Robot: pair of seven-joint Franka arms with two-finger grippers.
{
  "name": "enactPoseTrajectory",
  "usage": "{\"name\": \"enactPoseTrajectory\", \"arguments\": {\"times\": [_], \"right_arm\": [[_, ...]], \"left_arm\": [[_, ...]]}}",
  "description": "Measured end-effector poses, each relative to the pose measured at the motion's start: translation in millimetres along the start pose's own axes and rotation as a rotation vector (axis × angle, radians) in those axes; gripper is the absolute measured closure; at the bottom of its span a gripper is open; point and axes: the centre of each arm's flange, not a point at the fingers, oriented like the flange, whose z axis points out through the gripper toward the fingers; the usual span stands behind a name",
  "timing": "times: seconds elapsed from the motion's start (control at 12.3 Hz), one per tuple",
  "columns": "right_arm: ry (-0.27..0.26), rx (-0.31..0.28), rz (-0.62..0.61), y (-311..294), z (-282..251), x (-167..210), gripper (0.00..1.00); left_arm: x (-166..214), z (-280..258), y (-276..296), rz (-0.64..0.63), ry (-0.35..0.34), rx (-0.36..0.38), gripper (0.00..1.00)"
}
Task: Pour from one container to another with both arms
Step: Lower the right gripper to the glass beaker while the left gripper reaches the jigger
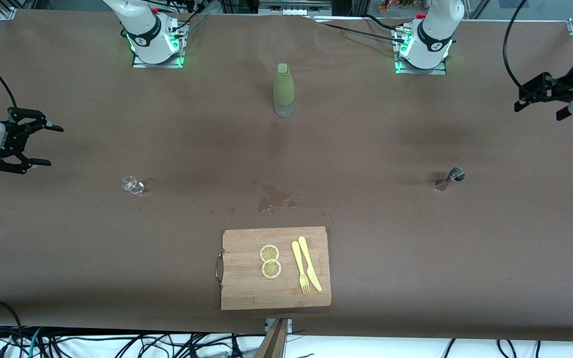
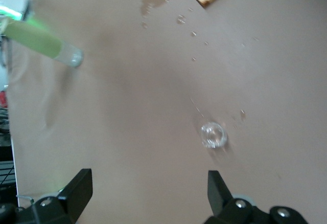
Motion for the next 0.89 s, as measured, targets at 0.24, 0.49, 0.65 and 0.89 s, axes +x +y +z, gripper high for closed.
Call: {"name": "enactPoseTrajectory", "arguments": {"times": [0.24, 0.49, 0.65, 0.89], "right_arm": [[0.112, 0.08, -0.129, 32.1, 28.3, -40.1, 0.0], [0.214, 0.133, -0.215, 51.9, 62.1, -82.1, 0.0], [0.279, 0.147, -0.283, 62.3, 80.8, -103.1, 0.0], [0.382, 0.17, -0.366, 85.9, 122.8, -133.6, 0.0]], "left_arm": [[3.3, 16.2, -32.4, 0.073, 0.017, -0.055, 0.0], [0.5, 43.7, -80.6, 0.197, 0.062, -0.177, 0.0], [-3.6, 74.7, -121.3, 0.262, 0.099, -0.268, 0.0], [-2.7, 128.7, -161.7, 0.383, 0.191, -0.408, 0.0]]}}
